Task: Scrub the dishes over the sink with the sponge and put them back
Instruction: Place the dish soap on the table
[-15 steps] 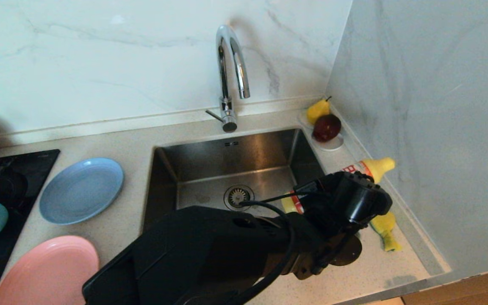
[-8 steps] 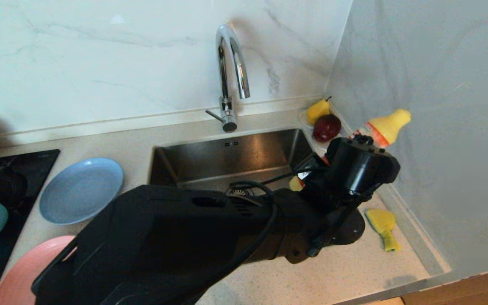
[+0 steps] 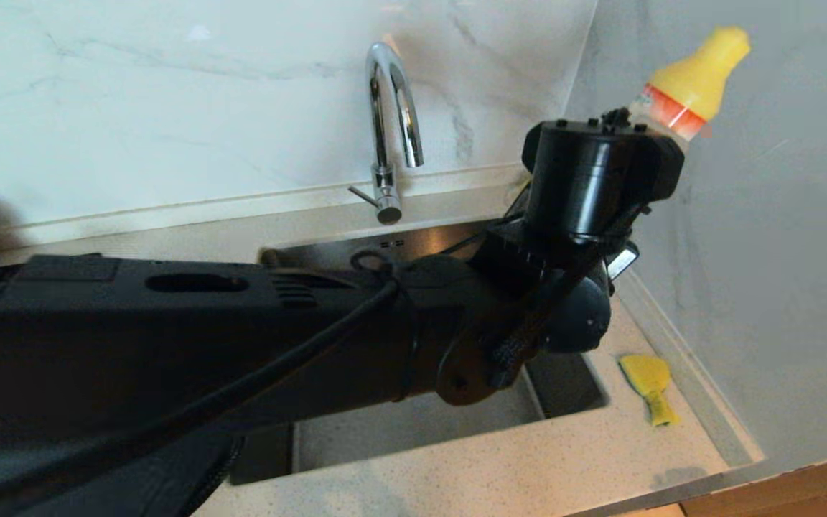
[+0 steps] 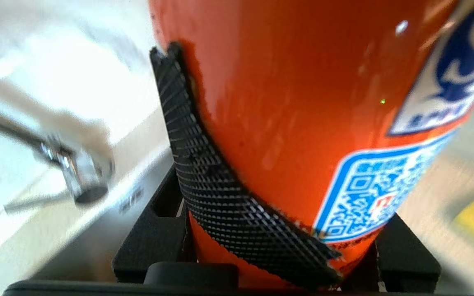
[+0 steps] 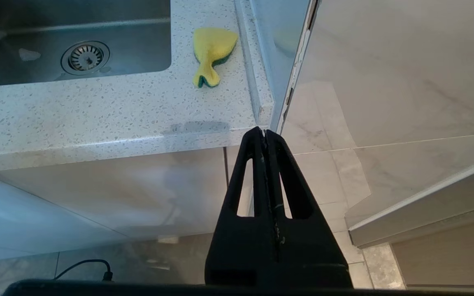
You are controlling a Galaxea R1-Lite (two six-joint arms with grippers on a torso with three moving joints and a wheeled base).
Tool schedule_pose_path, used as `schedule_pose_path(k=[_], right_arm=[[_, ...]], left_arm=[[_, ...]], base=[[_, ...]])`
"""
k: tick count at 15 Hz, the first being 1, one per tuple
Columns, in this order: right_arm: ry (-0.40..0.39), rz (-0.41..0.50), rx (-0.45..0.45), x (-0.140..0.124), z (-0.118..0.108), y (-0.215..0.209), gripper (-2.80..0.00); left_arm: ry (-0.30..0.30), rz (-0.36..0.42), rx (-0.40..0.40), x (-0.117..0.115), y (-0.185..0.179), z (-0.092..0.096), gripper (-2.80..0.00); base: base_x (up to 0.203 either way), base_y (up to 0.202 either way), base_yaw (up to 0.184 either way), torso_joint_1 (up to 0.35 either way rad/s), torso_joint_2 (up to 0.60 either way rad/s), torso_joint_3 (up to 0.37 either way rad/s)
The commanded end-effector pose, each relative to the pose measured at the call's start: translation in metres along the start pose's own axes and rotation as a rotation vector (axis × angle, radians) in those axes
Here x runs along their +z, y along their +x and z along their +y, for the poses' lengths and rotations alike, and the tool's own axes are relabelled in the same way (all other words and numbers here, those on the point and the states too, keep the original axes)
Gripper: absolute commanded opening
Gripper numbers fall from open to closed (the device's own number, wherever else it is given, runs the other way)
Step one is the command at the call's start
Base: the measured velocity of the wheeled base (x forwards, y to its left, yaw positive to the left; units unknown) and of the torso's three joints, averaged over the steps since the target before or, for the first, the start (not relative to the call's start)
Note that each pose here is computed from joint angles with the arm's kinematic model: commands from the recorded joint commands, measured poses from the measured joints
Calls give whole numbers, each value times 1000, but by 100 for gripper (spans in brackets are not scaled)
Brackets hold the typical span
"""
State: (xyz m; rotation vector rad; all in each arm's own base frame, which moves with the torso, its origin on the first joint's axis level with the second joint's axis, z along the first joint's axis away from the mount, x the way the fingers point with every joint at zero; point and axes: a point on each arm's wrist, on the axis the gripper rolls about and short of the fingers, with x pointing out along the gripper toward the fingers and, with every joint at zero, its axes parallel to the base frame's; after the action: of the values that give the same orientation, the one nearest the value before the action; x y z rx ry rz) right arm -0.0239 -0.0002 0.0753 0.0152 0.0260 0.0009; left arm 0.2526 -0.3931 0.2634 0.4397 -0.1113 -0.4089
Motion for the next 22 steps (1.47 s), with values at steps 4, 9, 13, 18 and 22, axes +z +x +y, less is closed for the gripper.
schedule_pose_path(k=[4, 9, 13, 18, 22], right_arm=[[0, -1, 0, 0, 0, 0, -280], [0, -1, 0, 0, 0, 0, -280], [0, -1, 0, 0, 0, 0, -280], [0, -1, 0, 0, 0, 0, -280], [0, -1, 0, 0, 0, 0, -280]], left_arm=[[-114, -173, 37, 38, -15, 71, -280], [-311, -240, 85, 55, -28, 116, -280], [-352, -293, 175, 67, -45, 165, -280], [-365, -327, 346, 69, -66, 237, -280], [-365, -312, 541, 49, -75, 302, -280]], base=[[0, 0, 0, 0, 0, 0], [0, 0, 0, 0, 0, 0], [0, 0, 0, 0, 0, 0], [0, 0, 0, 0, 0, 0], [0, 0, 0, 0, 0, 0]])
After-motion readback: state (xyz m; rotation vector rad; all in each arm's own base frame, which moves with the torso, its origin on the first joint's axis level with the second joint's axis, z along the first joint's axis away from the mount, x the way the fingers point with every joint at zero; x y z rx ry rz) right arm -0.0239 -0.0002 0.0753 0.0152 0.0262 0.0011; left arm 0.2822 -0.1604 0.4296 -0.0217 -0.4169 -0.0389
